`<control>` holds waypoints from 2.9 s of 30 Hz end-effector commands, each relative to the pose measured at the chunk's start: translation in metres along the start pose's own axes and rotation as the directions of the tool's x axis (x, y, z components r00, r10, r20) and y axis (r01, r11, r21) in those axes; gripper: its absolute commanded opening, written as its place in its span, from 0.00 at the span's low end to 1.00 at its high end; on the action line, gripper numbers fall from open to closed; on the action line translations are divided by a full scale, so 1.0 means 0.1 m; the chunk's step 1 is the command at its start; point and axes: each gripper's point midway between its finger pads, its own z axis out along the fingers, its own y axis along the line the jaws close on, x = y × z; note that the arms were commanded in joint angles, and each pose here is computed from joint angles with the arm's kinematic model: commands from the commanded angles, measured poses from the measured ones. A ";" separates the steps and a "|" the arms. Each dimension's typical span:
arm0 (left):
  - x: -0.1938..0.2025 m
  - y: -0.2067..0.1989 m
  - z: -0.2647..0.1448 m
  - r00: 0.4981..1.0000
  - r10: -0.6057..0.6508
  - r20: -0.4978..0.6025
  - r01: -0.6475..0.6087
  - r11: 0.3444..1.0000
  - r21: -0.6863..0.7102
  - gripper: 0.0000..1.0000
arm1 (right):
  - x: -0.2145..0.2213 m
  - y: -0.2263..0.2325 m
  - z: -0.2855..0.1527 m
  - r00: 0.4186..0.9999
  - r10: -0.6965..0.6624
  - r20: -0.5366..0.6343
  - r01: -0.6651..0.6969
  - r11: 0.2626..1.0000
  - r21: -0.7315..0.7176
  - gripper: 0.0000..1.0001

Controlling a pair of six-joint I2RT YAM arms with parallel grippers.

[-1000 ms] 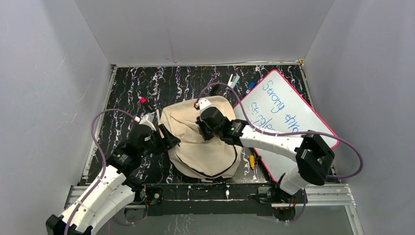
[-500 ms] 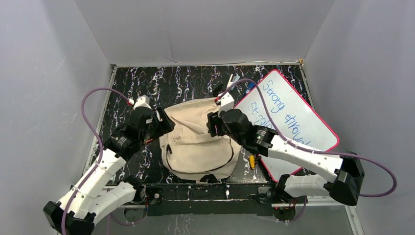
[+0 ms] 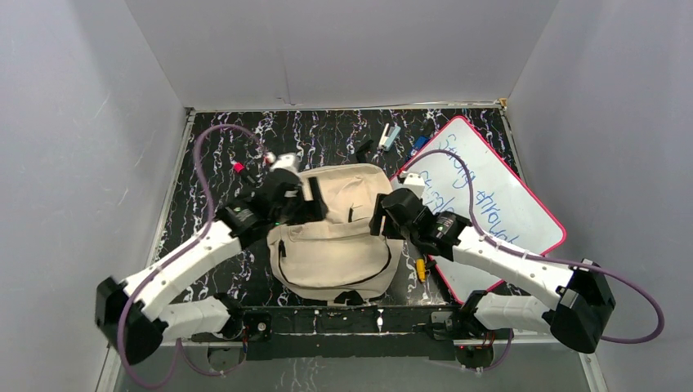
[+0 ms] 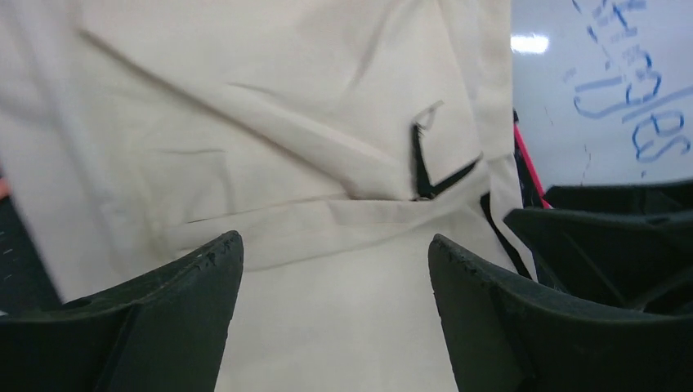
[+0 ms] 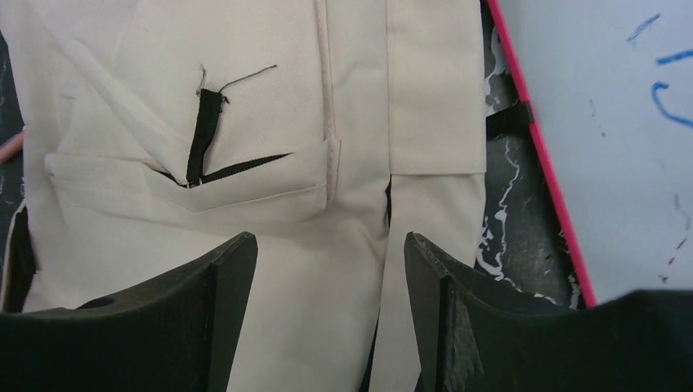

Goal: Pack the student bag
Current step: Unzip the student bag at the center of the board.

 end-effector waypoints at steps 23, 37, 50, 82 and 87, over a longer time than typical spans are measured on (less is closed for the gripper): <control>0.28 -1.05 0.85 0.952 0.301 -0.058 -0.294 0.950 0.106 0.60 | 0.08 -0.08 0.15 0.849 0.521 -0.085 -0.527 0.846 -0.083 0.74; 0.55 -0.95 1.07 0.936 0.323 -0.137 -0.313 0.945 0.092 0.51 | 0.08 -0.13 0.16 0.855 0.513 -0.077 -0.519 0.852 -0.075 0.75; 0.79 -0.82 1.18 0.889 0.396 -0.230 -0.385 0.918 0.094 0.26 | 0.08 -0.15 0.14 0.854 0.514 -0.074 -0.519 0.852 -0.072 0.75; 0.21 -0.50 0.66 0.944 0.329 0.016 -0.328 0.943 -0.058 0.00 | -0.18 0.35 0.31 0.849 0.509 -0.141 -0.528 0.823 -0.209 0.71; 0.22 -0.53 0.67 0.945 0.326 0.017 -0.325 0.945 -0.044 0.00 | -0.28 0.38 0.25 0.859 0.502 -0.101 -0.509 0.818 -0.269 0.60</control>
